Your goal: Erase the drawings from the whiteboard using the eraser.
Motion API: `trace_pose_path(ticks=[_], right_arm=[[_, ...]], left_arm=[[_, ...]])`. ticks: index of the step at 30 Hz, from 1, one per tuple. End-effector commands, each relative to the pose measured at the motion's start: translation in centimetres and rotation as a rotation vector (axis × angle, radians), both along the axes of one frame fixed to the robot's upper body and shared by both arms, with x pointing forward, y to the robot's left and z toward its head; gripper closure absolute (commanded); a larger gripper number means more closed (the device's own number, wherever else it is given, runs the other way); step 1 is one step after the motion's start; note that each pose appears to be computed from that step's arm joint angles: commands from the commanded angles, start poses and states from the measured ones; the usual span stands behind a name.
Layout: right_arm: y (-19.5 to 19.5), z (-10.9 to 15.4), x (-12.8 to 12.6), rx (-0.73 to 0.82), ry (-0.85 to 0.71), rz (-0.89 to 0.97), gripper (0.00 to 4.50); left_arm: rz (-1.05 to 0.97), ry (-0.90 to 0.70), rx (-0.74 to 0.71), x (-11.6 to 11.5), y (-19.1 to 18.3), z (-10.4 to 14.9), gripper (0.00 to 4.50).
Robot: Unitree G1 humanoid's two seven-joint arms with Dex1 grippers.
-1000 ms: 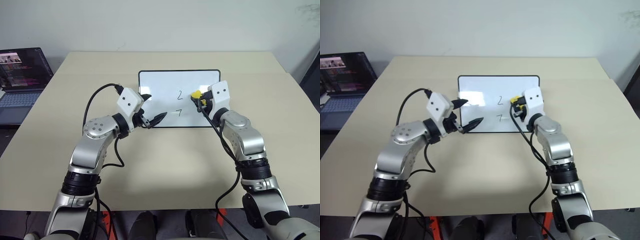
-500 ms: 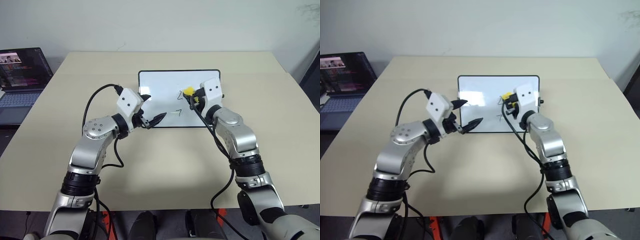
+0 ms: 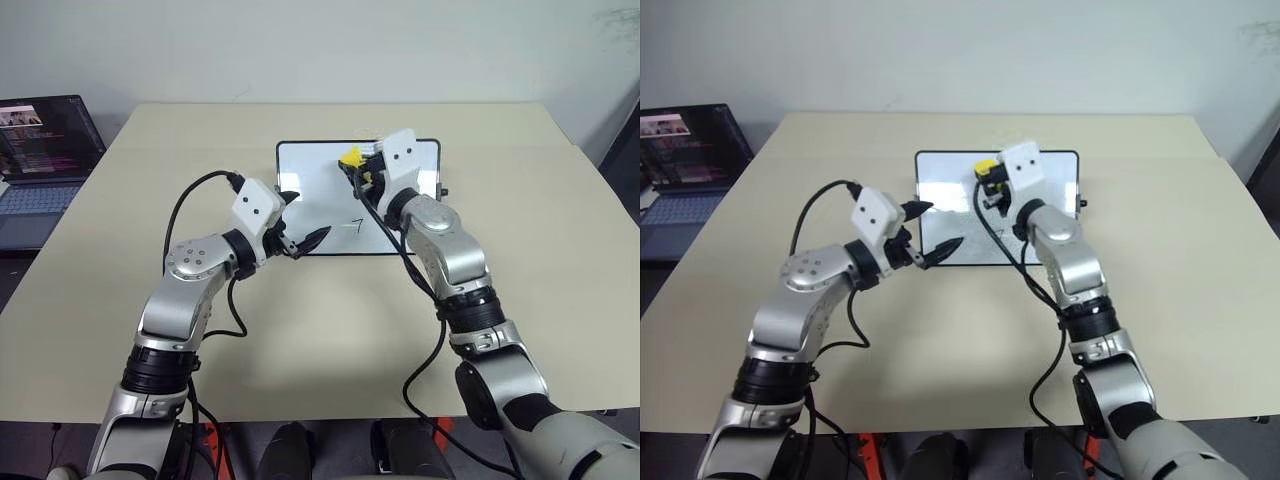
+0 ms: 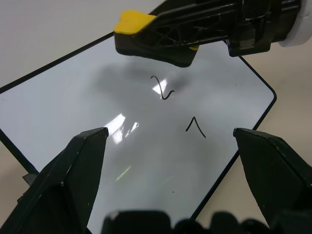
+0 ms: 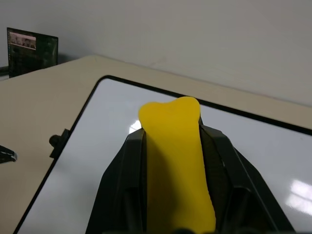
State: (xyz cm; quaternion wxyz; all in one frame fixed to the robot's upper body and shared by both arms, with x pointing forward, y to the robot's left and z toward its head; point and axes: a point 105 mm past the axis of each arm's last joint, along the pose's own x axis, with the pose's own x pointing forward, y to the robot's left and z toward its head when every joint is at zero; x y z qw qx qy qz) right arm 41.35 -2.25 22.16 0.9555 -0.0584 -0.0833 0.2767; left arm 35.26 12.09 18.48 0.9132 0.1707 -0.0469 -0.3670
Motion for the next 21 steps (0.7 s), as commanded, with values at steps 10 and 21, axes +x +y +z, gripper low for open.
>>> trace_pose_path(ticks=[10,21], right_arm=[[2.9,0.3,-0.5,-0.049,-0.083,0.072,3.27],[2.4,-1.4,0.7,-0.188,-0.094,0.040,3.27]], left_arm=[[-0.015,-0.049,-0.010,-0.7,-0.4,1.3,0.00],[-0.023,-0.055,-0.013,-0.6,-0.6,1.6,0.00]])
